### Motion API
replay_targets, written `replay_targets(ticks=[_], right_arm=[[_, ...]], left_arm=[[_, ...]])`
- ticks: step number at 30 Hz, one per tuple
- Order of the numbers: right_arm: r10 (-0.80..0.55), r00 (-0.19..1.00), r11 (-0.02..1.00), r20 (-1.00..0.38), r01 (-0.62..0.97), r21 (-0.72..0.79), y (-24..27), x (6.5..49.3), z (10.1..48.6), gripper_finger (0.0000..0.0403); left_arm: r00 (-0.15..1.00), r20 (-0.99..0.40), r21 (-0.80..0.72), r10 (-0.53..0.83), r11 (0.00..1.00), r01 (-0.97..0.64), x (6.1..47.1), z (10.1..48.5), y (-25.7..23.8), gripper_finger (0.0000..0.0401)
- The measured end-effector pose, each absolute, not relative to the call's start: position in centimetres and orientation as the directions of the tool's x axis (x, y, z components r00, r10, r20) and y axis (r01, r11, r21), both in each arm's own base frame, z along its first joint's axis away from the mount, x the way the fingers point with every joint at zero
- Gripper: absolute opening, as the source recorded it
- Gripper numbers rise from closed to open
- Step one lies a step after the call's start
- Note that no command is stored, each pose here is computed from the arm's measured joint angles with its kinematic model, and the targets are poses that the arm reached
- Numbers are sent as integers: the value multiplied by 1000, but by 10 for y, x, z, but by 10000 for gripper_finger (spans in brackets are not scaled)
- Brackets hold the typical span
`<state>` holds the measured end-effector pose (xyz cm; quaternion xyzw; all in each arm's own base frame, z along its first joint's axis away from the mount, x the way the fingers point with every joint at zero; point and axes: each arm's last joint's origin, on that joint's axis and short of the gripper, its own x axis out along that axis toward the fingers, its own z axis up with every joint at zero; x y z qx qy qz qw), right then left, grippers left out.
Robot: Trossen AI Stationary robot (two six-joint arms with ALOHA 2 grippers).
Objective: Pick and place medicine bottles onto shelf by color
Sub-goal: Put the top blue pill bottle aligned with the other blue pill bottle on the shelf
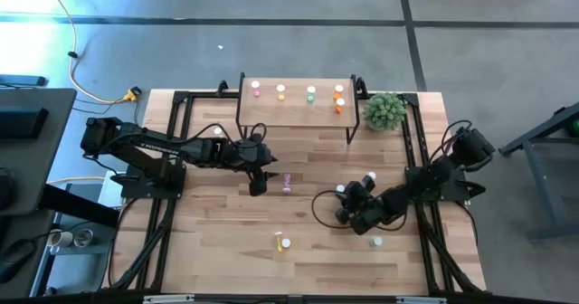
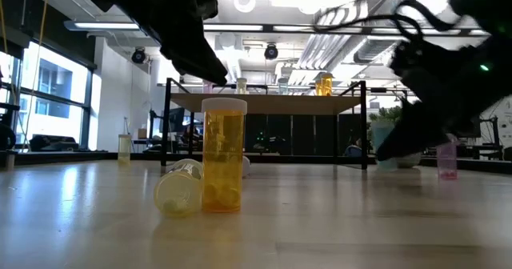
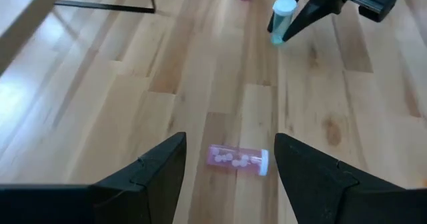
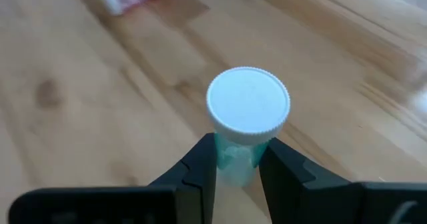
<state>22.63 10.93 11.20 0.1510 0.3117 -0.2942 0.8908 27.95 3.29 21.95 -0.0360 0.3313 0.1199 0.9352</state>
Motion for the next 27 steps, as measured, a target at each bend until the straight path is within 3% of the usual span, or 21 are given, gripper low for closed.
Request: replay_targets(ticks=[13,19,27], right_arm=[[-296,695,901,-655,431,51,99,285,161,81],[-333,720,908,-609,418,-2,86,304,182,81],[-501,704,822,-503,569,-22,63,316,194,85]], left_arm=[[766,-634,-58,100,983,-176,280,219,27,216],[764,-636,-34,112,984,-172,280,219,28,216],[750,-629,57,204,974,-217,280,219,30,216]])
